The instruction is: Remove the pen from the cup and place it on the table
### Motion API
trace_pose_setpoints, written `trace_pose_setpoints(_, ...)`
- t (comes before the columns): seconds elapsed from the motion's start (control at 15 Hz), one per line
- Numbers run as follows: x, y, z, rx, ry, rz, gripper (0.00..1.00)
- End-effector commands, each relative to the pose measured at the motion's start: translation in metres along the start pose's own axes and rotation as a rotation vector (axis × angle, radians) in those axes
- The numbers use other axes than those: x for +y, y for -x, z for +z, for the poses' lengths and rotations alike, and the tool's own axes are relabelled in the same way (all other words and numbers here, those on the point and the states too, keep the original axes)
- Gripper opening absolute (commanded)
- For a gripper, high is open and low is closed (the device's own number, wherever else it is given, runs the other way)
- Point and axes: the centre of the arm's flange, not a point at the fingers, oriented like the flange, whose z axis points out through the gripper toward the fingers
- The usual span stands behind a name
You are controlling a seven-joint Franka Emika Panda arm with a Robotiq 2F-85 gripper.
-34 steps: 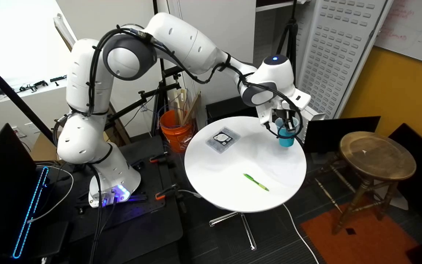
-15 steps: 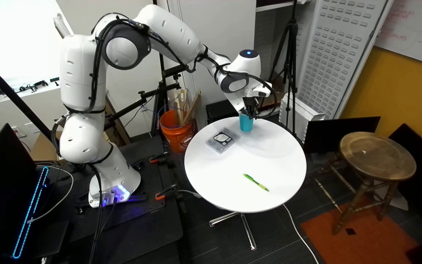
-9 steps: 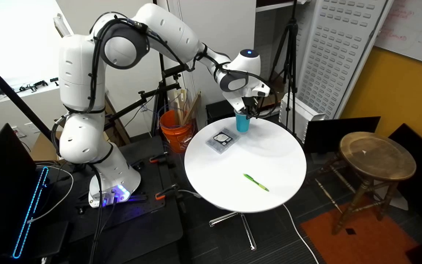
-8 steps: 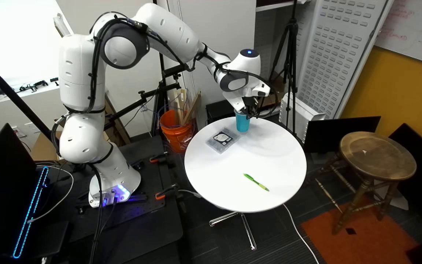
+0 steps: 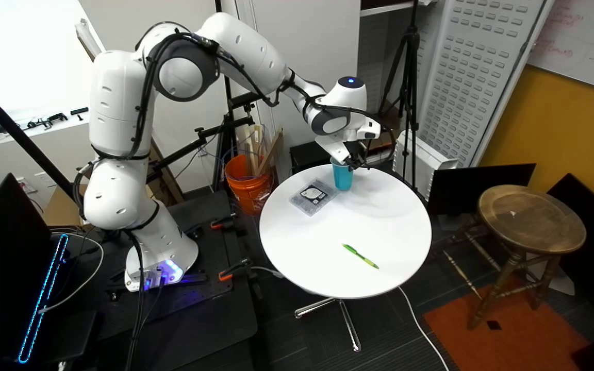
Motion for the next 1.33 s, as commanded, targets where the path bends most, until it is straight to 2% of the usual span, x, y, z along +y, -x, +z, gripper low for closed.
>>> trace_pose_setpoints(0.0, -0.002, -0.011, 0.009, 0.08, 0.003, -0.078, 0.01)
trace_pose_setpoints(0.2, -0.008, -0.016, 0.012, 0.142, 0.004, -0.1, 0.01)
trace_pose_setpoints(0.6, -0.016, -0.024, 0.018, 0.152, -0.016, -0.105, 0.01)
trace_pose_setpoints(0.67, -0.017, -0.026, 0.018, 0.149, -0.018, -0.104, 0.2)
trace_pose_setpoints(0.73, -0.017, -0.027, 0.019, 0.15, -0.018, -0.103, 0.32)
trace_pose_setpoints(1.27, -0.015, -0.032, 0.017, 0.149, -0.015, -0.085, 0.9)
